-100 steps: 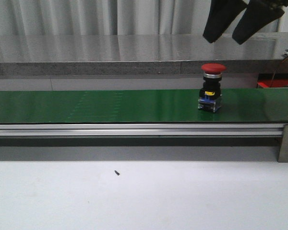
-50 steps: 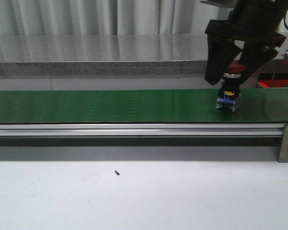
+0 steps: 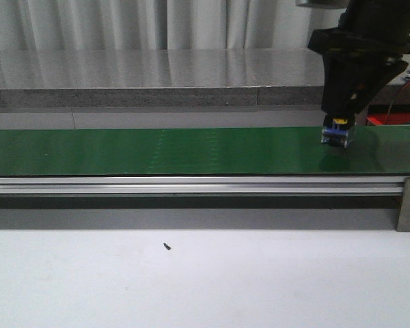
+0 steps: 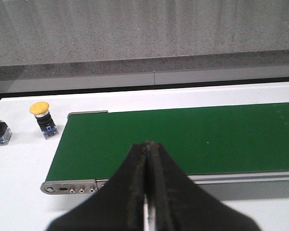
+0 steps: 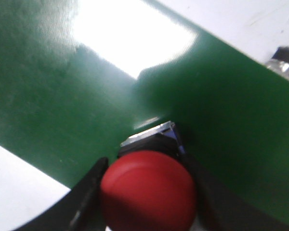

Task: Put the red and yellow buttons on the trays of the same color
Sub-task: 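Grasp the second red button at the belt's far end with the right gripper, then lower the red button into the red tray and open the right gripper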

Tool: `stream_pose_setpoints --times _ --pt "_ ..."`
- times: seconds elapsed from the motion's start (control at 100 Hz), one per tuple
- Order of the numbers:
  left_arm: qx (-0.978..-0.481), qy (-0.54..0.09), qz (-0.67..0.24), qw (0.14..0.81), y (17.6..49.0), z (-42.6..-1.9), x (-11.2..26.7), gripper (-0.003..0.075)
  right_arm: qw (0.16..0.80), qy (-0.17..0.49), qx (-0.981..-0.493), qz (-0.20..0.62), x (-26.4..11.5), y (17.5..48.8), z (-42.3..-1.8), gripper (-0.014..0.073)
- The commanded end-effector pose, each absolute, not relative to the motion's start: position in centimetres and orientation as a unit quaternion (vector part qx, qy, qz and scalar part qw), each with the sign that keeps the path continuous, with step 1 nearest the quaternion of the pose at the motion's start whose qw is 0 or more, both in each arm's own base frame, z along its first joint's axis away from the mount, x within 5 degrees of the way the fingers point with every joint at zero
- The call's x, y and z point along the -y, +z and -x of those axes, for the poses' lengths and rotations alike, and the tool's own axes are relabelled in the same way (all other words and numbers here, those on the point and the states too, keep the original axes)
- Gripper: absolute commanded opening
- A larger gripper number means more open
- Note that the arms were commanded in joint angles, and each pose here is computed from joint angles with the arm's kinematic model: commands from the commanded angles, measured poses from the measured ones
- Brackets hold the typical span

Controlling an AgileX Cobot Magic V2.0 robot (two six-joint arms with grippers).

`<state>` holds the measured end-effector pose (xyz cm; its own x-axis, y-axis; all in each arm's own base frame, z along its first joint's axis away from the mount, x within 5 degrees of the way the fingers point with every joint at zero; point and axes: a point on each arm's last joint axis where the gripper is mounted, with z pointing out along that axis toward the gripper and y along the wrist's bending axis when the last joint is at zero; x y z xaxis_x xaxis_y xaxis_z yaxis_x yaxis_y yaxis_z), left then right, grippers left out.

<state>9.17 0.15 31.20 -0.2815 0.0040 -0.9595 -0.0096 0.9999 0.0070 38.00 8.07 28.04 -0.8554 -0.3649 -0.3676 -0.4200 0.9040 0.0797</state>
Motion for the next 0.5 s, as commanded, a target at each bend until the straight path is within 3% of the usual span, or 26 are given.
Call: stream_pose_setpoints --times 0.0,0.29,0.49 --pt "-0.770 0.007 0.008 0.638 32.7 -9.3 -0.2 -0.0020 0.246 0.074 -0.949 0.182 -6.2 32.5 -38.2 0.0198" --pt "-0.770 0.007 0.008 0.638 32.7 -9.3 -0.2 -0.0020 0.349 0.028 -0.934 0.070 2.8 38.3 -39.7 0.0198" --pt "-0.771 0.007 0.008 0.637 32.7 -9.3 -0.2 -0.0020 0.375 -0.004 -0.927 -0.009 9.5 38.4 -40.6 0.0198"
